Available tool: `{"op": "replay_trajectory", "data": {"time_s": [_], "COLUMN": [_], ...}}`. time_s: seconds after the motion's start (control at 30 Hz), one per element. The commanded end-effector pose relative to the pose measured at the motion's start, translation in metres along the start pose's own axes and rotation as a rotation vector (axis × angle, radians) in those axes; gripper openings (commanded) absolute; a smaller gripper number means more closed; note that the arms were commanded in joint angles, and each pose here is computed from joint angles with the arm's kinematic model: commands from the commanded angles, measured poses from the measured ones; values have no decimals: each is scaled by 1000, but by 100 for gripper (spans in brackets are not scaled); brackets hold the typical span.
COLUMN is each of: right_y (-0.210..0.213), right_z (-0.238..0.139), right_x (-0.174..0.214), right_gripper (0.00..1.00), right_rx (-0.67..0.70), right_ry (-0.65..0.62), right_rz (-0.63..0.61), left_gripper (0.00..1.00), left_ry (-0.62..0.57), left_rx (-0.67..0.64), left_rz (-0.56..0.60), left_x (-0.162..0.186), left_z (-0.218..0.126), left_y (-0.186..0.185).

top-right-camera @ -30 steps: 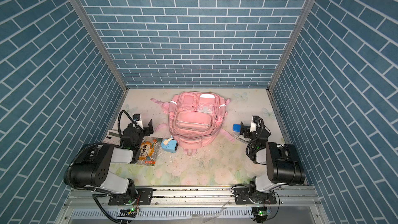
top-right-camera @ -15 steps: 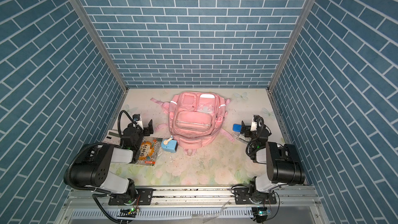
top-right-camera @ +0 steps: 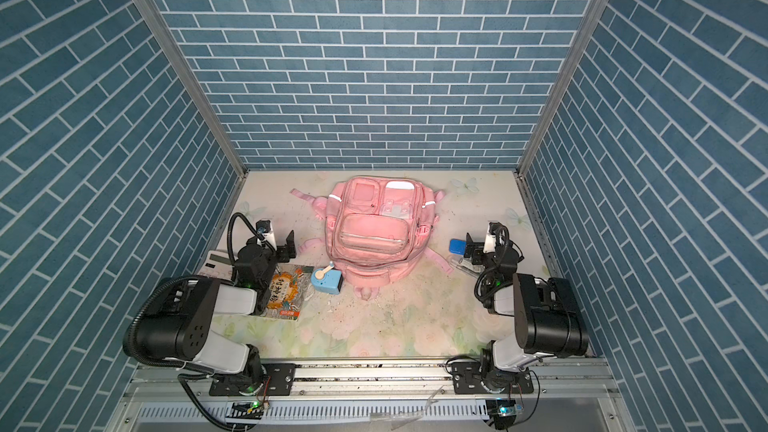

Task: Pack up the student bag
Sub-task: 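Reach both grippers toward the pink backpack's front zipper pulls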

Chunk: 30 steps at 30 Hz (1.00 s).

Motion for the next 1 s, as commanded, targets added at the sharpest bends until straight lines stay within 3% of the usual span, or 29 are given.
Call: {"op": "replay_trajectory", "data": {"time_s": [0.0, 0.27, 0.4, 0.53, 0.6, 0.73, 0.9, 0.97], "right_y": [-3, -3, -3, -2, 8, 25, 45, 59], "right_z": [2, -1, -12, -3, 4, 9, 10, 7], "right_x": [-7, -8, -19, -36, -48, -70, -79, -76], "right_gripper": [96, 95, 93, 90, 84, 83, 81, 81], "right_rx": [14, 24, 40, -16, -80, -166, -266, -306], "right_ry": [-29, -40, -78, 43, 121, 234, 351, 398], "right_rz": [-15, -15, -23, 42, 45, 152, 426, 478], "left_gripper": [88, 88, 88, 88, 88, 88, 88, 88], "left_ry": [-39, -41, -10, 63, 134, 246, 357, 406], "left_rx": [4, 4, -28, 0, 46, 90, 192, 204], "left_rz": [10, 10, 0, -35, -44, 19, -52, -86], "left_x": [-8, -8, -27, -62, -78, -92, -100, -100], "left_z": [2, 1, 6, 7, 5, -4, -15, -16], "left_y": [-2, -2, -4, -18, -37, -90, -154, -171]}}
Point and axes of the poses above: each gripper's point midway between its finger pads, its own z axis out along the fingers, its own y axis along the line the jaws close on, x = y × z, the point moved 7 cm from there along -z, back along the fingers, and after that the axes turned 10 degrees about -z, right-handed, at the moved point
